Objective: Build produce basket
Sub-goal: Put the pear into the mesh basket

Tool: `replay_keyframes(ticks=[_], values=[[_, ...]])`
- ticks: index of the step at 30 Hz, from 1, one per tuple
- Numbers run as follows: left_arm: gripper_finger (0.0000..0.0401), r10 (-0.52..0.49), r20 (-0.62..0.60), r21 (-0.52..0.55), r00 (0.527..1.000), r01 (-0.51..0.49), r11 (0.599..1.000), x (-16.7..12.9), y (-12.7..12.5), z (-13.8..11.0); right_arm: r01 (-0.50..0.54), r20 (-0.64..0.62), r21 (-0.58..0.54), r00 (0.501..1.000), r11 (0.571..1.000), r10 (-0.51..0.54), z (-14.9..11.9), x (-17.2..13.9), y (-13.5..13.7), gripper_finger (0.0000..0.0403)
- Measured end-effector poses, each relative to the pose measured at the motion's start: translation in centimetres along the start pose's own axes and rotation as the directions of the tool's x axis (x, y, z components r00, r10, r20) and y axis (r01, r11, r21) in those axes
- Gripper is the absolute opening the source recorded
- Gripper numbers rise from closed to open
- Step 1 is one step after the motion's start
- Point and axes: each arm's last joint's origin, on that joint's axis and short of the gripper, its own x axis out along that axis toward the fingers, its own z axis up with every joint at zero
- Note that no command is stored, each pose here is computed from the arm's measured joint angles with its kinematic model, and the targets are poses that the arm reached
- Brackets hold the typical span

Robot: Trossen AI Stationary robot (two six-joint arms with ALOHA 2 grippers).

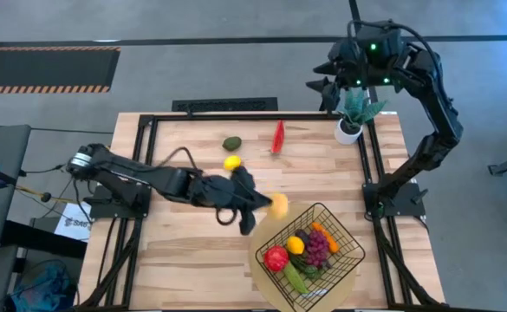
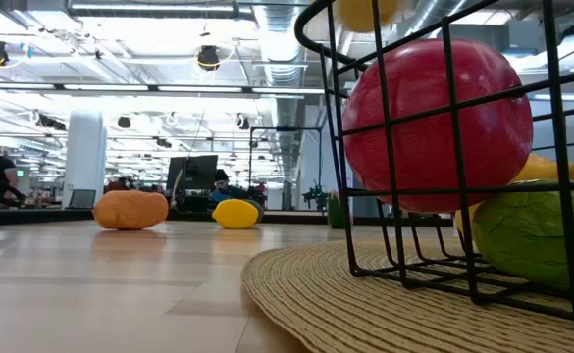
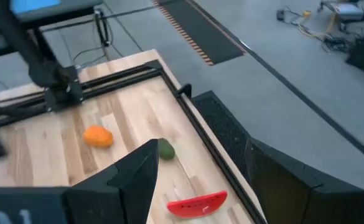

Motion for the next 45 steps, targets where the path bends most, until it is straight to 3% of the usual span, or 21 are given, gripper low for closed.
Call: replay_keyframes(ticks=[7,18,22,37,45], values=[[0.0,-0.125,-0.041,0.035,0.991,0.127,0.991,4.2,-1.1,-2.3,0.04,-0.005,0.09,0.999,0.995,-0.04,-0.1,-0.1,-1.1,0.026],[0.0,-0.126,-0.118,0.107,0.985,0.138,0.985,8.5,-1.5,-6.1,0.024,-0.009,0.111,1.0,0.994,-0.023,-0.1,0.2,-0.7,0.026],[0.0,-0.192,-0.095,0.102,0.977,0.201,0.974,9.8,-1.9,-6.8,0.025,-0.022,0.12,0.999,0.992,-0.023,-0.1,0.8,-0.8,0.026],[0.0,-0.192,-0.118,0.113,0.974,0.205,0.972,10.3,-1.7,-7.3,0.021,-0.056,0.111,0.998,0.994,-0.015,-0.1,2.5,-0.8,0.026],[0.0,-0.202,-0.128,0.179,0.971,0.223,0.958,10.3,-1.6,-7.3,0.021,-0.053,0.108,0.998,0.994,-0.015,0.0,2.5,-0.8,0.026]])
